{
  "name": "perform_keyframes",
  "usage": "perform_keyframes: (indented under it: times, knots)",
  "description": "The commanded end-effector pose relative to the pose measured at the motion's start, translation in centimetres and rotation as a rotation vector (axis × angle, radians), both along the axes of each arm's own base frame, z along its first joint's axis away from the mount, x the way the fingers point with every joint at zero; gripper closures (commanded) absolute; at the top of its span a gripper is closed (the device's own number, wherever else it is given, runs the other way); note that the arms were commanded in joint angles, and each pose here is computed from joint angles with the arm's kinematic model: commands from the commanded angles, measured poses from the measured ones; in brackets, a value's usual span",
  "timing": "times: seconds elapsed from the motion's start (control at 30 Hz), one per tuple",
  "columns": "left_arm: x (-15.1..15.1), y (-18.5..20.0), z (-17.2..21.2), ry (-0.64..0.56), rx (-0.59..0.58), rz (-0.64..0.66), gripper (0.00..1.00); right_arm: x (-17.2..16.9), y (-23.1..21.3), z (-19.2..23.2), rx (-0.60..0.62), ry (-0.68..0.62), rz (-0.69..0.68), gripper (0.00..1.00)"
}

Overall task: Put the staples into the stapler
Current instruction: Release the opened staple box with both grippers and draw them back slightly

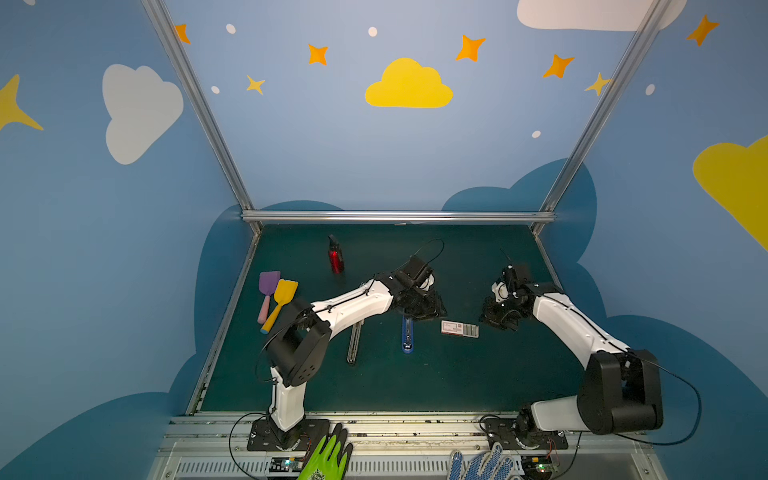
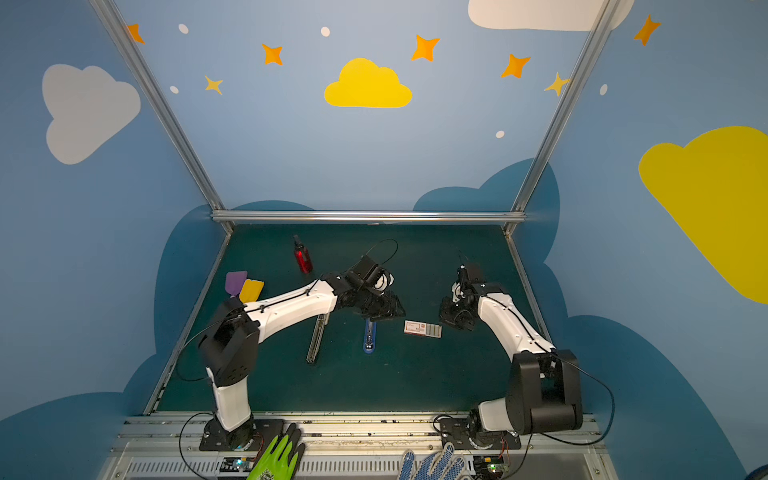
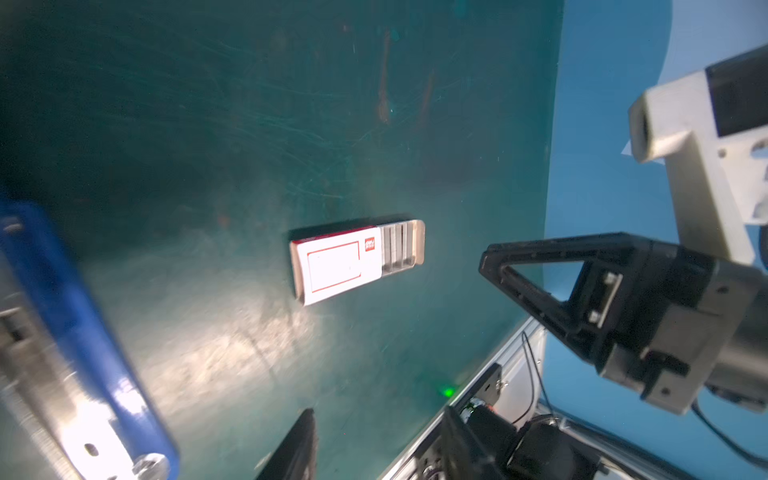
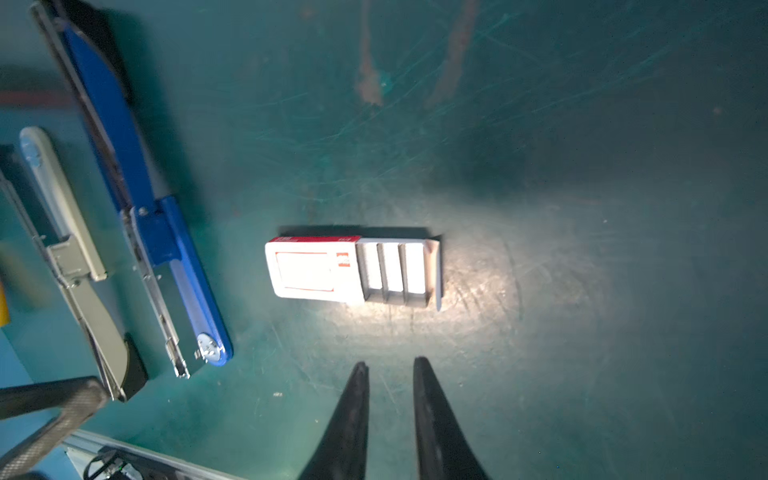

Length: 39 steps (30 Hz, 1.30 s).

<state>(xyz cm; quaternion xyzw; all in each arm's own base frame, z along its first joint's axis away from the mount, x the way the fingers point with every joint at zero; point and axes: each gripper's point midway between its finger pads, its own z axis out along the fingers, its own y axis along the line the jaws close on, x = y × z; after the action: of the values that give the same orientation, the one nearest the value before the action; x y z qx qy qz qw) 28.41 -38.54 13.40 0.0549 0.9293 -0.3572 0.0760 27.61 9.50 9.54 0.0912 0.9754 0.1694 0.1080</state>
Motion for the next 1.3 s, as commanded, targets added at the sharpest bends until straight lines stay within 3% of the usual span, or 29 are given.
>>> perform_keyframes:
  times: [0.0,0.1,0.23,0.53,0.8,1.27]
  knots:
    - [-0.2,2.1,0.1,-0.079,0.02,0.051,0.45,0.1,1.0,1.2,0.008,-0.09,0.046,0.77]
    - [-1.2,3.8,0.2,-0.124,0.01,0.072,0.4,0.2,1.5,1.4,0.012,-0.125,0.064,0.74]
    - [-1.6,5.5,0.5,-0.187,-0.003,0.108,0.34,0.0,1.7,0.3,0.02,-0.057,0.049,0.78]
    - [-0.9,5.0,0.5,-0.235,-0.009,0.21,0.33,0.4,1.0,-2.1,-0.021,0.014,0.021,0.84]
    - [-1.2,3.9,-0.3,-0.186,-0.002,0.22,0.35,0.5,1.1,-4.7,-0.021,0.095,0.01,0.87]
    - [-2.9,7.9,0.1,-0.233,0.024,0.282,0.33,0.9,-0.3,-6.5,-0.083,0.165,-0.018,0.86]
